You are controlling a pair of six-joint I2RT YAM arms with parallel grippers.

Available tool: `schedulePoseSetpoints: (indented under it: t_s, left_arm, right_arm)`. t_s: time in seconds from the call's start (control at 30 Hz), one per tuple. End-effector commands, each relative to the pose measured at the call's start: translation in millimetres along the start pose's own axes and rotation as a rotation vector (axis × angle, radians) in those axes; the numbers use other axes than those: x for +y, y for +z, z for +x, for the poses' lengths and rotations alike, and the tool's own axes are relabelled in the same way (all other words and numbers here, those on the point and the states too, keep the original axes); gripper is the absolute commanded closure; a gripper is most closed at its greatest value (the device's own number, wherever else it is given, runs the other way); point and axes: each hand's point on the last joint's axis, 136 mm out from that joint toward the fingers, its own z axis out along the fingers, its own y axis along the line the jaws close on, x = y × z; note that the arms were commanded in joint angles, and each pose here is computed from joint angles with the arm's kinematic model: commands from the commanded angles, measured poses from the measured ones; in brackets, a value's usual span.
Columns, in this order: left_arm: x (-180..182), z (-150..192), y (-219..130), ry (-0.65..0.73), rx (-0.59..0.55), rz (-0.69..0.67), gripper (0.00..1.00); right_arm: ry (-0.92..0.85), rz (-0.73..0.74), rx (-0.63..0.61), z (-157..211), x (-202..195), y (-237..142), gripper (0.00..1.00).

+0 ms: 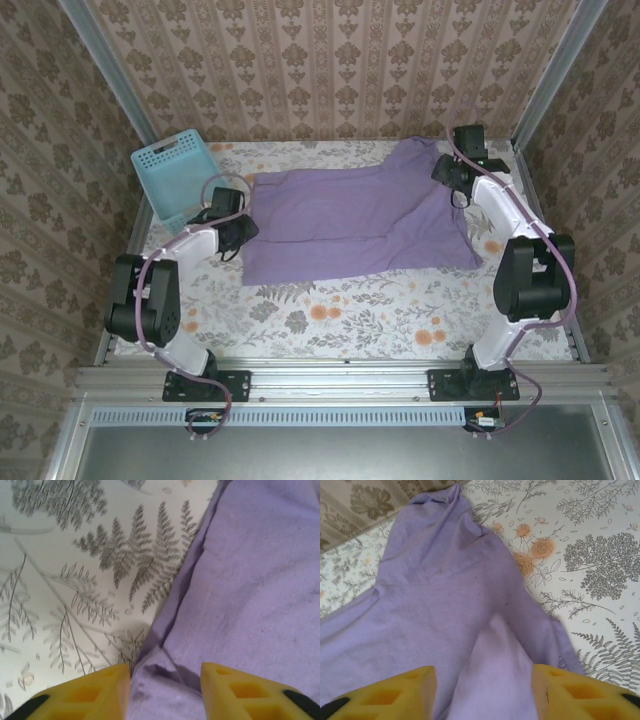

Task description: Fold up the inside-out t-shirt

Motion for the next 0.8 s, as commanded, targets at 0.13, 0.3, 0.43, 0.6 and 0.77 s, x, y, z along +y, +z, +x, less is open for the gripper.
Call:
schedulePoseSetpoints:
  t_s: [0.13,0.3,0.43,0.6,0.77]
  left_arm:
    - [-12,18,-43,0.141,-0.008,0.053,0.48]
    - [-24,79,-39,0.2,0.084,0.159,0.5]
    - [-18,109,-18,0.191,0.156,0.169,0.52]
    - [10,117,5,0.122,0.192,0.119,0.52]
    - [35,119,17,0.065,0.213,0.082,0.51]
  right_arm:
    - [0.027,-0.002,0.133,73,-22,-19,0.36]
    - [0.115,-0.05,0.281,144,-36,-18,0.36]
    - [0.224,-0.017,0.307,167,-55,-14,0.36]
    - [0.388,0.099,0.3,178,-102,-4,0.36]
    - [0.482,0.133,0.306,178,-125,14,0.35]
